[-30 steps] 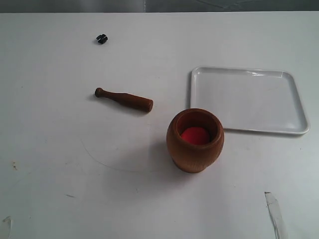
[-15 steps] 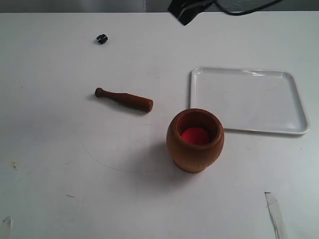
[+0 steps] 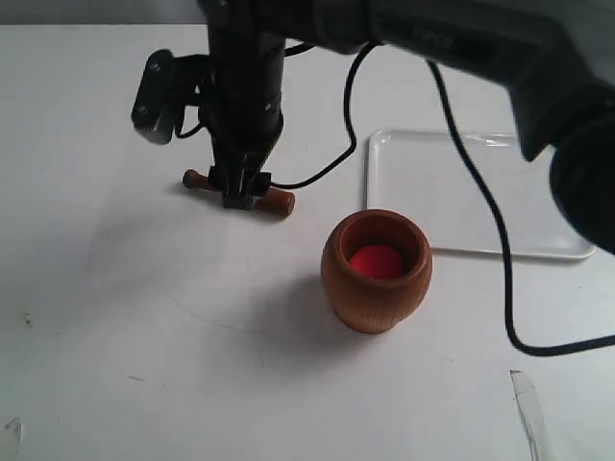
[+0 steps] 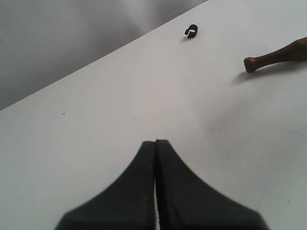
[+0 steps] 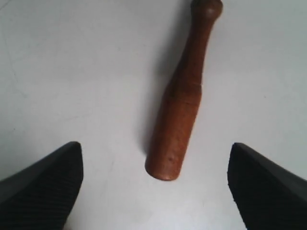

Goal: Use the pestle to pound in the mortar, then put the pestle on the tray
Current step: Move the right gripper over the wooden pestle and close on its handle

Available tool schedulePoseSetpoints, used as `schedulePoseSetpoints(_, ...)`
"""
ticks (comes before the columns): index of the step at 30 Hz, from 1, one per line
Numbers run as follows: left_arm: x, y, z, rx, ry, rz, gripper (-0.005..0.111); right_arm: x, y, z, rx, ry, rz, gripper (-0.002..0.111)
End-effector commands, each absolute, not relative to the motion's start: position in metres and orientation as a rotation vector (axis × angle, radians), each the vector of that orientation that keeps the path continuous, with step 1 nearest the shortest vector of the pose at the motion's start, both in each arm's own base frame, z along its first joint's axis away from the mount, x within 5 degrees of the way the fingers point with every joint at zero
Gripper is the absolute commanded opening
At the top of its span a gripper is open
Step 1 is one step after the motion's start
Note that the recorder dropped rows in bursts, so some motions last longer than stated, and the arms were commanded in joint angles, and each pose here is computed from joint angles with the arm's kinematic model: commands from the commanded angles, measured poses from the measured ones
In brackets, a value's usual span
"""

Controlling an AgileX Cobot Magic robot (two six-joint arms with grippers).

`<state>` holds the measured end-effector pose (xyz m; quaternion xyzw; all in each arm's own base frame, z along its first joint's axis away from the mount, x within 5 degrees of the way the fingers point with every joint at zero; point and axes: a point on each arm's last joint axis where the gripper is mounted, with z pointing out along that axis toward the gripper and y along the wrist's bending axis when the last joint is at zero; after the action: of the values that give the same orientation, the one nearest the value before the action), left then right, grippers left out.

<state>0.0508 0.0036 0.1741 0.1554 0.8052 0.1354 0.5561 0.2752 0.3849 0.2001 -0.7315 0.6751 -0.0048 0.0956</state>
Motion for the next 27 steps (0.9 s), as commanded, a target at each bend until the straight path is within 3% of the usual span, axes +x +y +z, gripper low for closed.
schedulePoseSetpoints(1,0.051,0.003,0.174,0.361,1.897,0.302,0.000,0.278,0.395,0.189,-2.167,1.930,-0.022,0.075)
schedulePoseSetpoints(11,0.051,0.003,0.174,0.361,1.897,0.302,0.000,0.288,0.428,0.203,-2.065,1.881,0.188,0.072)
schedulePoseSetpoints(21,0.051,0.003,0.174,0.361,1.897,0.302,0.000,0.308,0.431,0.162,-2.025,2.035,0.112,0.072)
schedulePoseSetpoints(27,0.051,0.003,0.174,0.361,1.897,0.302,0.000,0.319,0.424,0.157,-1.990,2.079,0.113,0.065)
